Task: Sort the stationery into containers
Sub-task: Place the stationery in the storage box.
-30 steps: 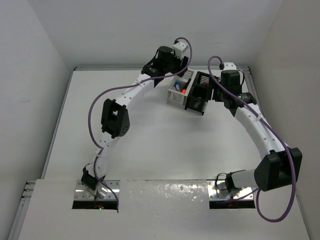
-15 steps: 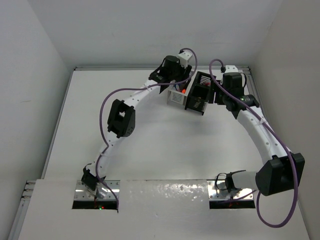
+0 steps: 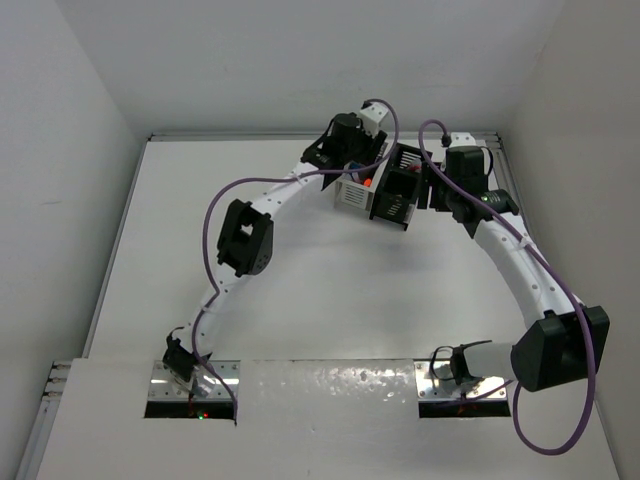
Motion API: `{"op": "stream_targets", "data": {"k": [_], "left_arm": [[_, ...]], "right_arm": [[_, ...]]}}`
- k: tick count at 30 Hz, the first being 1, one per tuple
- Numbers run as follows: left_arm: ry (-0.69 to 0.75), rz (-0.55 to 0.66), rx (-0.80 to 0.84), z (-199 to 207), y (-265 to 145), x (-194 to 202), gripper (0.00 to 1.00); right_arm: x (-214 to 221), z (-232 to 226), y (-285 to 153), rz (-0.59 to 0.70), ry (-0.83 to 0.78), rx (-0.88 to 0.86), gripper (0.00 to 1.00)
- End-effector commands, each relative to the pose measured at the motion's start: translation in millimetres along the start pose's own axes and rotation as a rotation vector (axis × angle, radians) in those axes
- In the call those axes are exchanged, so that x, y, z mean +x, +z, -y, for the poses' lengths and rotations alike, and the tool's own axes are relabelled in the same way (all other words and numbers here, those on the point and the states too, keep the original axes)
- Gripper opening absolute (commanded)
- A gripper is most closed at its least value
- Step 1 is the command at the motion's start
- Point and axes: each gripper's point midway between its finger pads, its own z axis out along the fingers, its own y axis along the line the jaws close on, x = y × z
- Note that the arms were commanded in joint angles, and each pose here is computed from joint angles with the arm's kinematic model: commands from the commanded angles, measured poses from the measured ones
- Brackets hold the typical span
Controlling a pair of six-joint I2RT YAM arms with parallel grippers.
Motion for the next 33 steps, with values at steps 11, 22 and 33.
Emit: {"op": "stream_targets", "data": {"k": [11,22,33], "left_arm": [[0.043,0.045,-0.007,4.7,3.9,-8.6,0.69],[0.035,0.092,-0.040,-3.1,-2.3,-33.6,0.91],[-0.009,0.227,-0.166,-74.4,-67.8,-135.4,0.95]], "right_arm": [[-8.7,5.0,-8.9,0.032,-0.008,0.012,0.68],[-3.7,7.8,-12.4,0.027,-0.008,0.018,0.68],[-14.3,13.3,-12.2,0.020,0.076,0.028,0.73]]}}
